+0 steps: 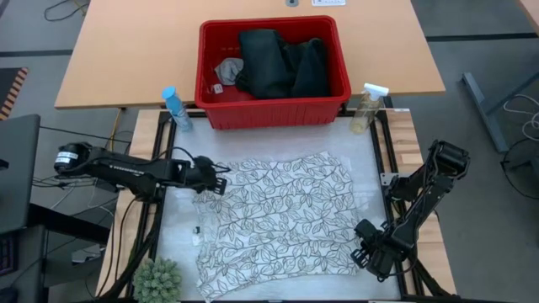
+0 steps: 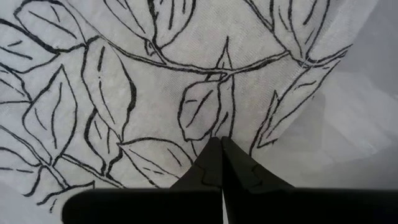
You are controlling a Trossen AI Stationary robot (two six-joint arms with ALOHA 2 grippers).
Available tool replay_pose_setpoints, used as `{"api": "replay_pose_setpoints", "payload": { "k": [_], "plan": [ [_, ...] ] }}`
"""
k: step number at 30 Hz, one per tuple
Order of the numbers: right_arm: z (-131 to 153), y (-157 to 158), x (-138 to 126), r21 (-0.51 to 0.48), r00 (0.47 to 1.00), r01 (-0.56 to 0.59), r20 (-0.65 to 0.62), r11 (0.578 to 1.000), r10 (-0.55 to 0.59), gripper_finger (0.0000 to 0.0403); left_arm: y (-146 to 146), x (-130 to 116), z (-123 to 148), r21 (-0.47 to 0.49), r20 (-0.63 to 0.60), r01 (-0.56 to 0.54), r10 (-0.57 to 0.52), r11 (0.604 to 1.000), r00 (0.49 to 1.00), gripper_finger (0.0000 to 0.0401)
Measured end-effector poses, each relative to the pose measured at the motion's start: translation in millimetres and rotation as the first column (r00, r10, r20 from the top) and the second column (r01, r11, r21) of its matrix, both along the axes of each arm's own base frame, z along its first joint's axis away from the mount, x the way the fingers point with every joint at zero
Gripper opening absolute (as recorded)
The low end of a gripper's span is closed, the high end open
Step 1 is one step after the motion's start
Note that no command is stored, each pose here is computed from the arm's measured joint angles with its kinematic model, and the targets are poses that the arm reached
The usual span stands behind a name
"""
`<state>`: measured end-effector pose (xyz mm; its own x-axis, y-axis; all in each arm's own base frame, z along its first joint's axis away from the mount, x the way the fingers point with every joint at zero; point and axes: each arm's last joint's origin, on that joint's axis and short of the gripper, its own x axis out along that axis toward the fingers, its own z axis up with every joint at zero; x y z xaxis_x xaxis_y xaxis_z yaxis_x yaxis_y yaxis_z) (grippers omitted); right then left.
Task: Fold laundry
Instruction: Fold the white-patterned shirt
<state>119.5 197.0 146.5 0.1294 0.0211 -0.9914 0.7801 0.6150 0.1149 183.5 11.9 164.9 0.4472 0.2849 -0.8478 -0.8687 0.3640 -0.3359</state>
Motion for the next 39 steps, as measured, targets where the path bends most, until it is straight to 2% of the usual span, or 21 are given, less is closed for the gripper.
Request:
{"api": "replay_pose_setpoints", "payload": {
  "k": [4, 16, 27, 39],
  "plan": [
    [0, 0, 0, 0.001, 1.000, 0.010, 0.000, 1.000, -0.010, 0.0020, 4, -6, -3, 0.010, -0.077, 0.009, -0.008, 1.000, 0.997, 0.0000],
    [0, 0, 0, 0.000, 0.999, 0.034, -0.002, 0.999, -0.034, 0.0020, 16, -7, -3, 0.045, -0.103, 0.031, -0.026, 0.999, 0.994, 0.0000],
    [0, -2, 0, -0.004, 0.997, 0.080, -0.008, 0.997, -0.080, 0.0020, 20, 1, -25, 0.007, -0.220, 0.106, -0.102, 0.994, 0.970, 0.0000],
    [0, -4, 7, 0.011, 0.993, 0.115, -0.001, 0.993, -0.115, 0.0020, 54, -8, -27, 0.060, -0.302, 0.099, -0.076, 0.993, 0.950, 0.0000]
  ]
}}
